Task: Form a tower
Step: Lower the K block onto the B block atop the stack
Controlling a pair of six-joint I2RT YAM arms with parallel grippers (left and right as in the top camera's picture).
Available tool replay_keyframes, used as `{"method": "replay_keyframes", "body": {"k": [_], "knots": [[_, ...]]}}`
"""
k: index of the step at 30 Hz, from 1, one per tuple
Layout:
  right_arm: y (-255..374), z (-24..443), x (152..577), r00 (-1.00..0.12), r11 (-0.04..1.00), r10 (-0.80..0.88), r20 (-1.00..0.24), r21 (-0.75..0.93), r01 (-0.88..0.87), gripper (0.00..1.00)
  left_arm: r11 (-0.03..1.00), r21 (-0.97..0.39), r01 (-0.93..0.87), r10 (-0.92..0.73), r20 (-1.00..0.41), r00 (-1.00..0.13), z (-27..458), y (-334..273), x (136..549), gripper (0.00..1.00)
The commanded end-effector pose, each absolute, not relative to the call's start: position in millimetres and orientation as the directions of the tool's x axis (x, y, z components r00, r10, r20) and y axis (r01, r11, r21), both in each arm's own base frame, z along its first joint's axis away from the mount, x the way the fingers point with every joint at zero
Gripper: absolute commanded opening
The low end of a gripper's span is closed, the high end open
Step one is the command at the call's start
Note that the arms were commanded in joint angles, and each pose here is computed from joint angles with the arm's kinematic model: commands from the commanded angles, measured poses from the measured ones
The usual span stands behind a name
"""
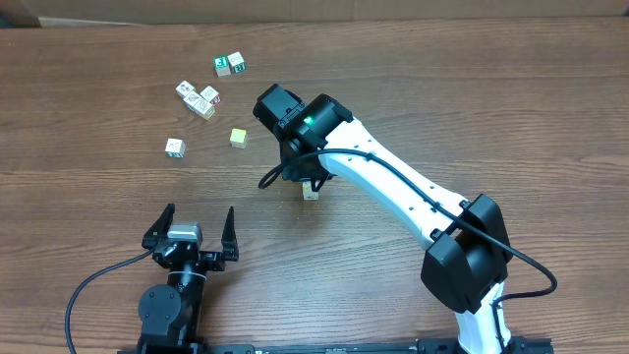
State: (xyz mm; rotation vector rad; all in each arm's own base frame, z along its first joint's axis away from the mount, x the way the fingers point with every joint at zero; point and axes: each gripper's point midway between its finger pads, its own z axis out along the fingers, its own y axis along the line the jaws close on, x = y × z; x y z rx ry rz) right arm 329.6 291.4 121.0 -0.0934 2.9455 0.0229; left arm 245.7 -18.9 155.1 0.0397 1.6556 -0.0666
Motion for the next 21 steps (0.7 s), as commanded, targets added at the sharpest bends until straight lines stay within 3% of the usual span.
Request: {"method": "replay_keyframes", "body": {"k": [1,21], "knots": [[292.1,120.4,330.7,-0.976,0.997,-0.07,-0.207,-0.003,-0.071,0.22,0.997,-0.005,0.072,0.0,-0.997,-0.075,156.4,-19.2,245.4,0.99],[291.8,106.9,330.3,-0.977,0.997,-0.071,-0.203,-0.007,-0.071,0.23,0.997,-0.005,0.072,0.0,-0.997,-0.075,156.4,-19.2,245.4,1.0]]}}
